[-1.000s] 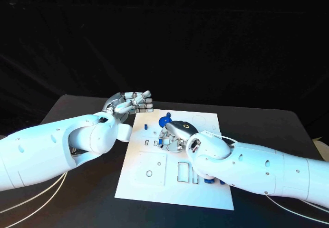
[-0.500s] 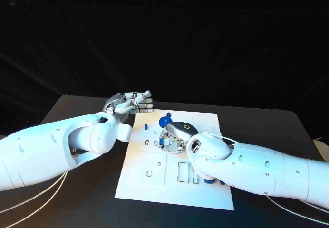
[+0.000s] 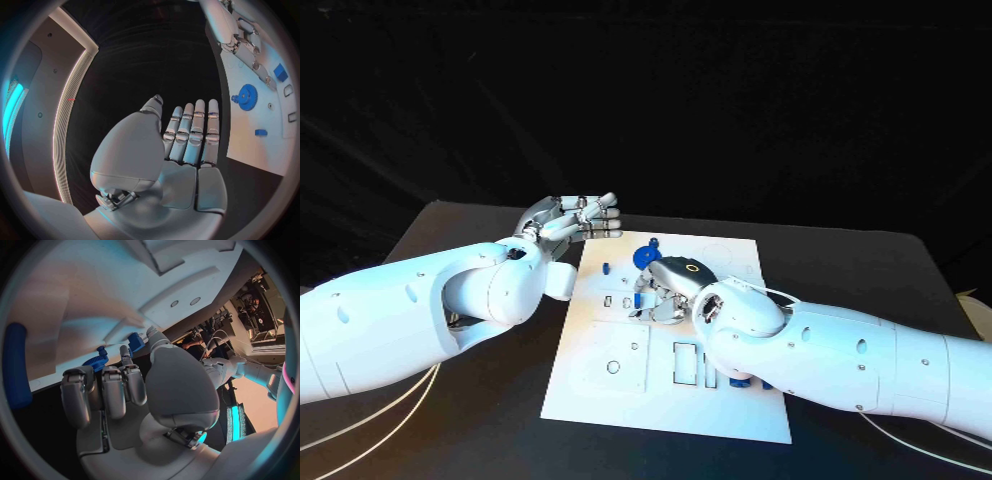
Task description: Assemble the parts on the task board
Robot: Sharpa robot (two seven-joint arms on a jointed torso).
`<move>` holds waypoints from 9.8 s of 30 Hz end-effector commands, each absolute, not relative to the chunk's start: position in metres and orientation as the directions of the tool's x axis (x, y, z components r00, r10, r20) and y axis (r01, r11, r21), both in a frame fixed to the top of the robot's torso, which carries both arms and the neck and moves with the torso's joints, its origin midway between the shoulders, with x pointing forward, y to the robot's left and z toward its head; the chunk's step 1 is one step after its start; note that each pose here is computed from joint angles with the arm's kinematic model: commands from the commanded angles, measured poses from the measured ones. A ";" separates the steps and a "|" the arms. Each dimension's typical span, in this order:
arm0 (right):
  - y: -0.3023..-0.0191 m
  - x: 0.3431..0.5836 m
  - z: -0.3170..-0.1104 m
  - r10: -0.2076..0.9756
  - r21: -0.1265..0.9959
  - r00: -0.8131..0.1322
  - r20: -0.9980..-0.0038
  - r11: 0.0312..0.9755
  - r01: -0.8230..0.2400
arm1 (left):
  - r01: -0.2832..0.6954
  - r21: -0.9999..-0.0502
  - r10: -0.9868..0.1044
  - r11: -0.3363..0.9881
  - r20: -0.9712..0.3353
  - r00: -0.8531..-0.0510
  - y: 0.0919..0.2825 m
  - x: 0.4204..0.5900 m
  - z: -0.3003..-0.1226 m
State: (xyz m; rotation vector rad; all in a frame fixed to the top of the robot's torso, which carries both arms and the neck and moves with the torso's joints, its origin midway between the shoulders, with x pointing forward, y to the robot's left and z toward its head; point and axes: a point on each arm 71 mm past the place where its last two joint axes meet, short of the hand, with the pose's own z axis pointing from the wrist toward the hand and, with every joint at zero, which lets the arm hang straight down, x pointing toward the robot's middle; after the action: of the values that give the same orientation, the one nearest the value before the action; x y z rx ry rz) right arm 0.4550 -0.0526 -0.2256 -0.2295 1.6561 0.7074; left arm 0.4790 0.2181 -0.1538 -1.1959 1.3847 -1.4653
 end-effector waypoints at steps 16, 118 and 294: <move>-0.130 0.450 -0.157 0.505 0.634 -0.391 -0.770 0.536 -0.557 | -0.126 -0.863 -0.787 0.489 -0.374 -0.491 0.220 0.493 -0.182; -0.222 0.467 -0.147 0.592 0.659 -0.290 -0.752 0.668 -0.345 | 0.019 -0.218 -0.135 0.976 -0.670 -0.730 0.134 0.521 -0.193; -0.224 0.468 -0.153 0.610 0.685 -0.311 -0.729 0.654 -0.321 | -0.043 -0.271 -0.235 0.962 -0.732 -0.639 0.165 0.496 -0.216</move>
State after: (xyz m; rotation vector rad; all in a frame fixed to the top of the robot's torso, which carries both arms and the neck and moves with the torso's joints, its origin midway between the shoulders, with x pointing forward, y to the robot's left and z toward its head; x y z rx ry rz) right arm 0.4690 -0.2257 -0.1523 0.2527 1.6361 0.9320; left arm 0.4979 0.1667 -0.2123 -0.2085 2.2241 -0.3019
